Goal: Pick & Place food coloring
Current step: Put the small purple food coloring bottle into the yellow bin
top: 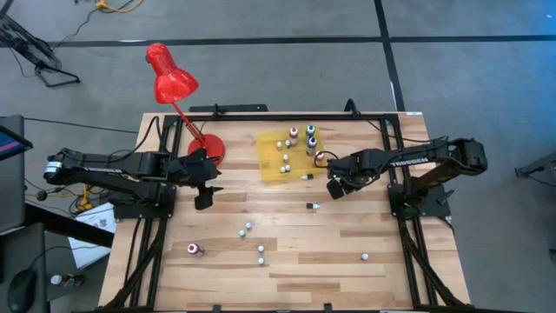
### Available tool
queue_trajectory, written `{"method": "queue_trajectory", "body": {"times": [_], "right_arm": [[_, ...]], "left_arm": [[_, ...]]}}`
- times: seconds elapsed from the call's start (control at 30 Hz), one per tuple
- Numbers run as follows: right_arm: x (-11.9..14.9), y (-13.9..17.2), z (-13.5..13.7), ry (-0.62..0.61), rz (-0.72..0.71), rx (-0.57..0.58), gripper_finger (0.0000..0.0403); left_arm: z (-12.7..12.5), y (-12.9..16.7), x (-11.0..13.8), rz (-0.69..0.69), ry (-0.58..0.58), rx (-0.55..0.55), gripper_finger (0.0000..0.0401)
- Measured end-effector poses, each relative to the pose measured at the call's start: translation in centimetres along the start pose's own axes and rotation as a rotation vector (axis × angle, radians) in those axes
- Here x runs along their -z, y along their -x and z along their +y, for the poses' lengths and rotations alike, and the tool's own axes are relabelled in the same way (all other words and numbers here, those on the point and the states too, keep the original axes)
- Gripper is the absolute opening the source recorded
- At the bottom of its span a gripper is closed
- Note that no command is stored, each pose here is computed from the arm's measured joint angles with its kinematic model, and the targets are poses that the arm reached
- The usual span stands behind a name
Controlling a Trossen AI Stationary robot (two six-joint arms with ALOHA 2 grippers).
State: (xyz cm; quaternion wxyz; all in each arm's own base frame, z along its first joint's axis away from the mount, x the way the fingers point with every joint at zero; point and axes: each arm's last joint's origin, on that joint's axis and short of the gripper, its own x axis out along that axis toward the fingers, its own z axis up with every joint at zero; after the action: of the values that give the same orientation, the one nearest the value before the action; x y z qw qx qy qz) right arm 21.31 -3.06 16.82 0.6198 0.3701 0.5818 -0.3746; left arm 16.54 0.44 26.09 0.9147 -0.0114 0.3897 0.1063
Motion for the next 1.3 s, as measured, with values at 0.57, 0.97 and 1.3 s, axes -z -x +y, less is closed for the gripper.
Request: {"method": "queue_trajectory", "body": {"times": [0.57,0.97,1.3], "right_arm": [[-1.4,0.0,-0.5,-0.028,-0.055,-0.008,0.0181],[-1.7,-3.2,0.1,0.019,0.083,0.062,0.0093],[-2.3,-2.2,0.9,0.059,0.051,0.022,0.0105]], "left_arm": [[0.0,0.0,0.0,0.000,-0.012,0.000,0.0242],[0.0,0.0,0.0,0.000,-0.020,-0.005,0.0242],[0.0,0.0,0.0,0.000,-0.021,-0.007,0.0242]]}}
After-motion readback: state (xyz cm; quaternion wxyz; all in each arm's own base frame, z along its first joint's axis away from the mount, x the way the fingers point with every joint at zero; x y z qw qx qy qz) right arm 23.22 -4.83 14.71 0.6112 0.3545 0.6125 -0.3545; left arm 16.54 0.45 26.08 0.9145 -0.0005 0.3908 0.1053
